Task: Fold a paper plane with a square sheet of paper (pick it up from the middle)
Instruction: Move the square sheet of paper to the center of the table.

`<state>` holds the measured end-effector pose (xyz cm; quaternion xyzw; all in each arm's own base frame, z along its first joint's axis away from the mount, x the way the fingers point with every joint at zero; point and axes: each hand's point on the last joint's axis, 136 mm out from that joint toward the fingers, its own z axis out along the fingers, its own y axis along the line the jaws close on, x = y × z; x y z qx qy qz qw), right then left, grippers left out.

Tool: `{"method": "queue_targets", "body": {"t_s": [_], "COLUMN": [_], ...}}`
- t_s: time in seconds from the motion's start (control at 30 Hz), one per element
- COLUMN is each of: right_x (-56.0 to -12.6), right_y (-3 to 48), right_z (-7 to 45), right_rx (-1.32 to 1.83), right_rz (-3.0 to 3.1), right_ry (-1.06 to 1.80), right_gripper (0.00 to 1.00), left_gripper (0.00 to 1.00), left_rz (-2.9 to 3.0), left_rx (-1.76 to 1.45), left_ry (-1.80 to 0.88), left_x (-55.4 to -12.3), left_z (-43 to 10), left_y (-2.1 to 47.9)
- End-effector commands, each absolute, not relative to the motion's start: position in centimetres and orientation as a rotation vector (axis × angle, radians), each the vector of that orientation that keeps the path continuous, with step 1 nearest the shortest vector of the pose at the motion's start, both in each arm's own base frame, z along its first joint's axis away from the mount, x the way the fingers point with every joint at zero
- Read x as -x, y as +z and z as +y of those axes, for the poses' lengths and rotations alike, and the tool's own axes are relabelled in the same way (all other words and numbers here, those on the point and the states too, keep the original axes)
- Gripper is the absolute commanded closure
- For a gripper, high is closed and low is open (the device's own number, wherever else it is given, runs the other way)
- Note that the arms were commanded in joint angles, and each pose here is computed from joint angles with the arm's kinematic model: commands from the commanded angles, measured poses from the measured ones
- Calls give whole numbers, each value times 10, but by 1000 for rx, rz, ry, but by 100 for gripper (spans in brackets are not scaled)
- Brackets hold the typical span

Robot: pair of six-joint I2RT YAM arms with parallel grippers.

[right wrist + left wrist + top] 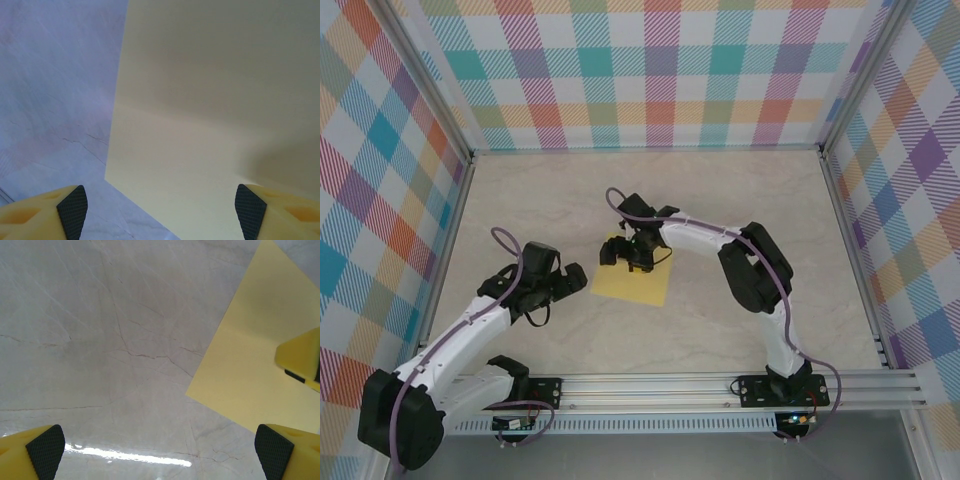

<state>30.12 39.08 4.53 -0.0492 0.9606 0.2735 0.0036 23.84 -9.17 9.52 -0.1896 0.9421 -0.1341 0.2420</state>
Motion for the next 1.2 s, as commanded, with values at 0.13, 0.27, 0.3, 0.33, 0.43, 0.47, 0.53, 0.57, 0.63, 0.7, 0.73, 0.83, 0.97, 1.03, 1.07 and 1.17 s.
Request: {"method": "queue_targets", "body": {"t_s": [0.13,0.27,0.3,0.33,0.43,0.47,0.53,0.57,0.63,0.7,0.73,0.83,0.97,1.03,1.07,1.17], "right_x": [-266,-249,-246,-243,-244,-246,-251,-252,-261,-277,-288,-306,-310,-314,-316,-324], "right_y": [23,24,25,26,32,37,55,67,86,93,92,84,73,68,65,54], "right_z": [358,332,323,315,297,296,306,314,317,302,285,242,258,271,274,283], "right_rx": [363,643,704,759,762,734,673,657,578,461,369,216,265,255,227,161], "right_rz": [3116,3086,3077,3071,3063,3060,3027,3000,2961,2935,2924,2926,2964,2975,2985,3012], "right_ry": [680,606,594,592,617,654,768,830,825,662,498,127,220,342,374,449], "right_gripper": [20,19,19,19,19,18,16,15,12,6,0,0,0,0,0,0], "left_gripper": [0,0,0,0,0,0,0,0,0,0,0,0,0,0,0,0], "left_rz": [2597,2600,2600,2598,2595,2596,2593,2590,2589,2580,2580,2592,2592,2597,2599,2600], "left_rx": [489,454,448,443,431,429,427,421,438,431,424,436,454,450,446,442], "left_ry": [-406,-459,-476,-490,-539,-550,-582,-607,-631,-647,-644,-591,-612,-617,-615,-613], "left_x": [-243,-245,-246,-247,-251,-252,-257,-259,-264,-268,-269,-272,-275,-275,-276,-276], "left_z": [-99,-107,-110,-112,-120,-122,-127,-132,-138,-146,-149,-151,-159,-163,-164,-166], "left_y": [99,101,102,102,104,103,103,103,103,105,104,96,88,86,86,85]}}
